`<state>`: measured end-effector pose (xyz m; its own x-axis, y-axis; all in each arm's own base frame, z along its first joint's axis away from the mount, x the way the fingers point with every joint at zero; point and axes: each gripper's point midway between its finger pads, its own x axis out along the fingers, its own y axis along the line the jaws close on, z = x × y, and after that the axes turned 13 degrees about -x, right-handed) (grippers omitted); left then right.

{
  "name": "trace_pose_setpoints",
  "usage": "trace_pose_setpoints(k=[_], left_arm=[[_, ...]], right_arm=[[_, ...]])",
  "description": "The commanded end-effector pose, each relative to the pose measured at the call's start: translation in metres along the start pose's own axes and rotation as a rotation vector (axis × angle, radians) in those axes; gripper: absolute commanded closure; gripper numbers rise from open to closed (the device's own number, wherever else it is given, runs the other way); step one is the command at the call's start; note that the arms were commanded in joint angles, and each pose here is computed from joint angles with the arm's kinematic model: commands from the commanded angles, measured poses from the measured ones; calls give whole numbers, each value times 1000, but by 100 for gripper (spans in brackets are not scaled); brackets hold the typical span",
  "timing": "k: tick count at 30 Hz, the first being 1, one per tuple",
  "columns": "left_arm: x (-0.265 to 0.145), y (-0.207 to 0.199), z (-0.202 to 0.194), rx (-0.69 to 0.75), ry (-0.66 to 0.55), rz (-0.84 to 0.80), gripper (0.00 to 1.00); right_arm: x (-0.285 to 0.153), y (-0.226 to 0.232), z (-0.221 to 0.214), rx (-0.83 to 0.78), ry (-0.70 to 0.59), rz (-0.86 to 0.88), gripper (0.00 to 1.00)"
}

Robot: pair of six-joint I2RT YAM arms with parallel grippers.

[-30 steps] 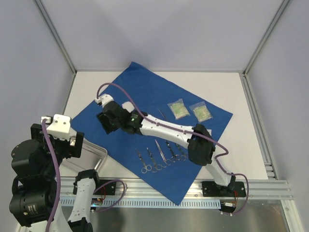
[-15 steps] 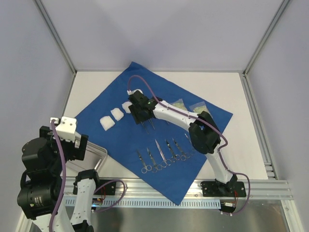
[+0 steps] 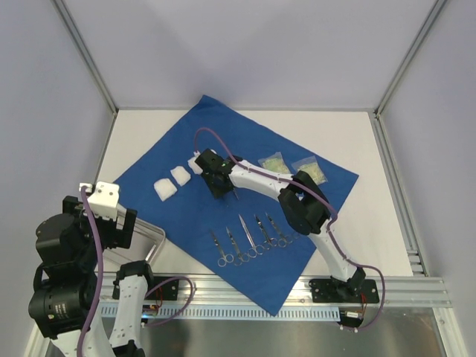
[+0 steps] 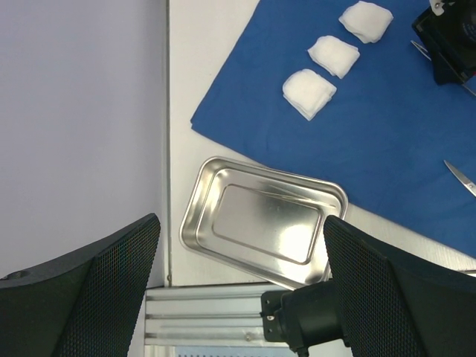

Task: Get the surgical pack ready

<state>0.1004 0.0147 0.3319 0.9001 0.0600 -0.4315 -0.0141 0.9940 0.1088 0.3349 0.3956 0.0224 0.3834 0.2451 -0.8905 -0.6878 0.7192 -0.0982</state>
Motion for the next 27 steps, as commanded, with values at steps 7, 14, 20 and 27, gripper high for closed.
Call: trace_pose_setpoints(k=[7, 14, 20, 27], left_arm=[[-8, -11, -27, -18, 115, -44, 0], [-10, -16, -27, -26, 98, -65, 0], [-10, -22, -28, -31, 83, -95, 0], [-9, -27, -34, -31, 75, -115, 0]], right_arm=[[-25, -1, 14, -18, -40, -10, 100], [-87, 62, 74, -126, -274, 85, 100], [-109, 147, 112, -235, -464, 236, 100], [-99, 238, 117, -330, -527, 399, 100]])
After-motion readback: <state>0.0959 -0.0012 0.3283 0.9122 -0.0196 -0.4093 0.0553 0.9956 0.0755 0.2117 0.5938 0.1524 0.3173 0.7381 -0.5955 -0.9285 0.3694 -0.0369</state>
